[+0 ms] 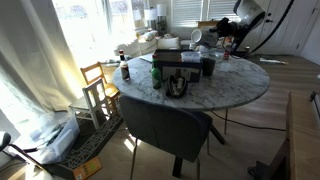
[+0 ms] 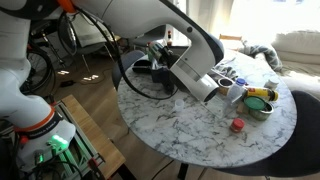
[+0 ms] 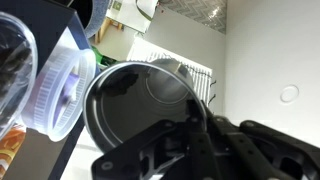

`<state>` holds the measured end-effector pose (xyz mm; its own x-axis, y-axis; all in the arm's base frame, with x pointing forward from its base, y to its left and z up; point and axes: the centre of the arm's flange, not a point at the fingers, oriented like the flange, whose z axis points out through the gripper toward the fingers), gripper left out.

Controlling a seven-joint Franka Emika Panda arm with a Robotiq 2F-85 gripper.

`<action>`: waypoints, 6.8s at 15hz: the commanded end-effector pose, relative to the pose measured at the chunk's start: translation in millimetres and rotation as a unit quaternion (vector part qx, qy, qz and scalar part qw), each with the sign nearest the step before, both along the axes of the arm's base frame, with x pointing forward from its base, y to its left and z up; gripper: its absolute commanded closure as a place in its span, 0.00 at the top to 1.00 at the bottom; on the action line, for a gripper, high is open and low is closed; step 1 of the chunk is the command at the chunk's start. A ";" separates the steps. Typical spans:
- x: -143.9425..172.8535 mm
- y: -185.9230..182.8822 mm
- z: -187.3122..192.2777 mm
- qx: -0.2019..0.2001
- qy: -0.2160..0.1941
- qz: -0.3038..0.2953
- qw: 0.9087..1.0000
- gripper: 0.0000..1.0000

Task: Pick up the silver cup and pour its contents into the clear cup on the table, put the silver cup back on the table

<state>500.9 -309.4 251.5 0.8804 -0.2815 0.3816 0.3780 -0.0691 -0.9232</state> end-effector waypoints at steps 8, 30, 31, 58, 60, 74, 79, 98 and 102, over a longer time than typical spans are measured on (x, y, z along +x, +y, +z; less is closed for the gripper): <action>4.6 -8.0 -8.9 0.024 -0.018 -0.003 1.000 0.01; -6.5 -12.2 3.6 0.110 -0.097 0.022 0.989 0.01; -6.4 -12.4 3.7 0.108 -0.094 0.022 0.989 0.01; -74.1 252.4 205.0 -0.563 -0.076 0.005 0.823 0.01; -56.3 240.7 210.2 -0.548 -0.089 0.008 0.832 0.01; -46.6 294.2 179.7 -0.624 -0.015 0.079 0.777 0.01; -37.4 321.1 144.5 -0.697 0.061 0.086 0.710 0.01; 13.5 375.7 38.6 -0.785 0.065 0.068 0.613 0.01; 19.9 385.9 25.9 -0.783 0.051 0.074 0.616 0.01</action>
<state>511.1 67.8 293.0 0.8976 0.4405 0.0146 0.4292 -0.8813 0.1978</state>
